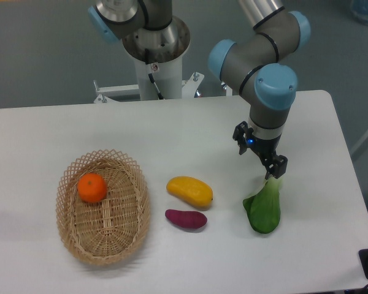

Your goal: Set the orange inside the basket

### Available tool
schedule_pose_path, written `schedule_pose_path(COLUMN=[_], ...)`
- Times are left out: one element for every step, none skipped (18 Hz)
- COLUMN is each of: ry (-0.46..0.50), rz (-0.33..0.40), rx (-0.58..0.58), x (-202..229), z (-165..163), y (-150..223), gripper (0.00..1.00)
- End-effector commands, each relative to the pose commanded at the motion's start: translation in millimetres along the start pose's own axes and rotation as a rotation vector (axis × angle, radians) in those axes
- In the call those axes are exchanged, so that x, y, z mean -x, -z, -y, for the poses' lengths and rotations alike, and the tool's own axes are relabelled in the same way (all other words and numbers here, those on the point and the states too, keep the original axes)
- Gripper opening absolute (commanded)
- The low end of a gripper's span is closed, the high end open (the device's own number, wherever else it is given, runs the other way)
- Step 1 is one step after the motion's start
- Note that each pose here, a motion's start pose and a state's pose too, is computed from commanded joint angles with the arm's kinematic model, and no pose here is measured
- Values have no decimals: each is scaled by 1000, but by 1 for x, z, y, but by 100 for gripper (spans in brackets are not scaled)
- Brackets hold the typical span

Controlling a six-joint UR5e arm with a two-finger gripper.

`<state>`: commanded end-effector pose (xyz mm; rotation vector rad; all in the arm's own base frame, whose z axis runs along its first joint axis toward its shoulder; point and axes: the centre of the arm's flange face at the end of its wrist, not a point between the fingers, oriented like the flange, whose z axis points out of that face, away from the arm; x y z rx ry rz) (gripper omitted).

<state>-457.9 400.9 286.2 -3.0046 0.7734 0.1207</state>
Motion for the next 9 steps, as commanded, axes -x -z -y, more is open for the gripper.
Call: schedule_pose_path(ry=[0, 0, 0, 0, 0, 0, 0, -1, -2], rz=[-2, -2, -2, 0, -2, -2, -2, -2, -2], rx=[0, 0, 0, 0, 0, 0, 0, 0, 0], x=[0, 0, 0, 1, 0, 0, 0, 0, 0], z=[0, 0, 0, 0, 0, 0, 1, 1, 1], y=[-1, -1, -1, 0, -1, -1, -1, -1, -1], gripper=[100, 100, 100, 100, 100, 100, 100, 100, 100])
